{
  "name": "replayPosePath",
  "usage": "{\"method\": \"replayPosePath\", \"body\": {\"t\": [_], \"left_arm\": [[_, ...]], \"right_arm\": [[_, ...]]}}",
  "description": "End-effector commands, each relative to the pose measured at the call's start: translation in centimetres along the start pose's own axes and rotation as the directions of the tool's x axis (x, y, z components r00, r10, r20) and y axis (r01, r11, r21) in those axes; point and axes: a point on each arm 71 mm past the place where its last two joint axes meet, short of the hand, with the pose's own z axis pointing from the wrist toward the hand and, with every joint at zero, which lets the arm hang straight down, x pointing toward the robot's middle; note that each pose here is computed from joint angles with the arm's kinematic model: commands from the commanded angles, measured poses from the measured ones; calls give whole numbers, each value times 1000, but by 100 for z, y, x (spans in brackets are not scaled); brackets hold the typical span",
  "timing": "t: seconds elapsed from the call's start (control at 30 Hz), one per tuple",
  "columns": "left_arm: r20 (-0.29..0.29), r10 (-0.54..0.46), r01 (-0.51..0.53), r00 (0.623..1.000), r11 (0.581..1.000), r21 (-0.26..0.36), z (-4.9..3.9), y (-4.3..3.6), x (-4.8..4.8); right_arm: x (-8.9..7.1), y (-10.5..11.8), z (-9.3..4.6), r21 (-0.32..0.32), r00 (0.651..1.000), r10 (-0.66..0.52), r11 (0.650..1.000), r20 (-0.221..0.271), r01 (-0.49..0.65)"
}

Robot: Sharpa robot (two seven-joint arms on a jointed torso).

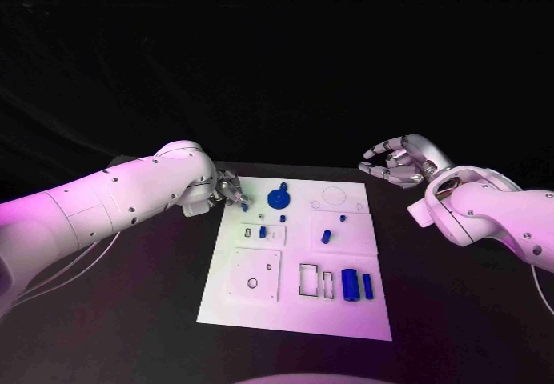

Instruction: Assemble the parts on the task board

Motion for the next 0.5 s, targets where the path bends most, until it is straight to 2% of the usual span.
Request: {"method": "replayPosePath", "body": {"t": [0.03, 0.5], "left_arm": [[-20, -3, 4, 1000, 1000, 10, 3, -15, 19], [-31, -7, 7, 999, 1000, 4, 2, 16, 25]], "right_arm": [[8, 6, 0, -8, 1000, -3, 1000, -5, 3], [9, 3, 0, -8, 1000, -3, 1000, -4, 3]]}}
